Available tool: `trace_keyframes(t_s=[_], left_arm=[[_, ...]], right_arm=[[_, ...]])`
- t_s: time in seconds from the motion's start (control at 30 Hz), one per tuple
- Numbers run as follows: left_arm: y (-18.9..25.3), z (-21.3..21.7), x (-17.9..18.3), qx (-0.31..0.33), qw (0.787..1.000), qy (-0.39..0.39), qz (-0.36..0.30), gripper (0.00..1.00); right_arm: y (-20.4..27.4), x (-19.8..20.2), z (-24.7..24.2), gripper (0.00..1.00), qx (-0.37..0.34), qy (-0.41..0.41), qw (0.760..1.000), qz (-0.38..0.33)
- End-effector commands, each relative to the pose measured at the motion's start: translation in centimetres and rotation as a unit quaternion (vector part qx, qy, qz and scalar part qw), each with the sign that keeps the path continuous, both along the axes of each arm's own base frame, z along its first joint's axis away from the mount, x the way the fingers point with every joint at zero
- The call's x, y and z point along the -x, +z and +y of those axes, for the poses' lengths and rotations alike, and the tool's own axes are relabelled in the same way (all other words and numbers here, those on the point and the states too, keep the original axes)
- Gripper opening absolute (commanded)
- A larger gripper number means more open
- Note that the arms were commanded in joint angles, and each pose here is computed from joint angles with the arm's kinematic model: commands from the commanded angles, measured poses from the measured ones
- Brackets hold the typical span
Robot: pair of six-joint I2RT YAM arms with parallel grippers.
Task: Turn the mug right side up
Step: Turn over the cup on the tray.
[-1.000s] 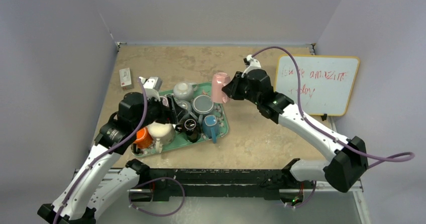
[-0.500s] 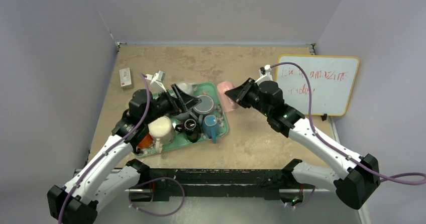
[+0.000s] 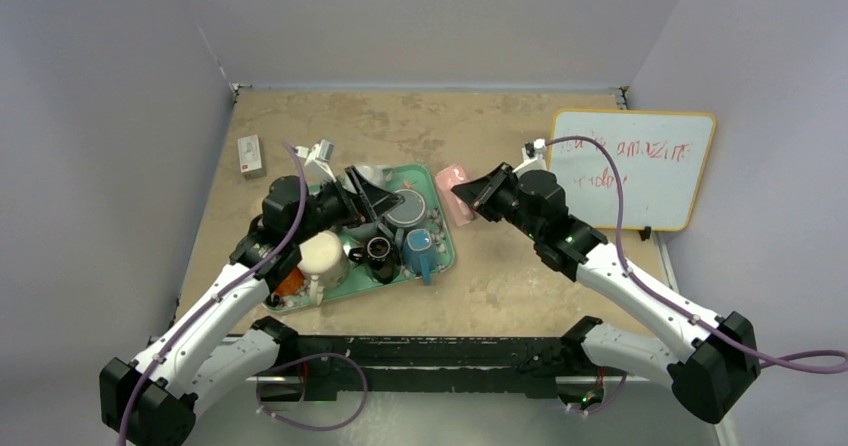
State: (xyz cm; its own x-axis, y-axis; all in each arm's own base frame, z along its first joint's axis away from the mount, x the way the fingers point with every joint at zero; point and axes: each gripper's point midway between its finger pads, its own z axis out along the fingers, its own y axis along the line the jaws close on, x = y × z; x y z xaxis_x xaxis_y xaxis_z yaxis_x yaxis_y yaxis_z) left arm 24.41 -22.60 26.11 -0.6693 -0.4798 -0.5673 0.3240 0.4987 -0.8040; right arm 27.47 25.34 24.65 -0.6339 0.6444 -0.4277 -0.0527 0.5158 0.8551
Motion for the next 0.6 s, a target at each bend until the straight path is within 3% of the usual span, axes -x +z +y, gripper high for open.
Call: trace_keyframes(t_s=[0.0, 0.27, 0.4, 0.57], left_arm=[[-0.5, 0.4, 0.2, -0.040, 0.999, -0.006, -0.015, 0.78], [-0.9, -0.6, 0.9, -0.037, 0.998, -0.047, -0.024, 0.72], [0.6, -2.6, 0.9, -0.002, 0.993, -0.077, -0.085, 0.70], [0.2, -4.9, 0.5, -0.044, 0.987, -0.077, -0.135, 0.70]], right_arm=[[5.5, -0.3, -0.4, 0.00, -0.057, -0.011, 0.995, -0.086], [3.3, 0.7, -1.5, 0.00, -0.042, -0.018, 0.997, -0.069], [3.4, 1.0, -1.6, 0.00, -0.071, -0.026, 0.996, -0.051], [3.6, 0.6, -1.8, 0.00, -0.102, -0.050, 0.993, -0.028]])
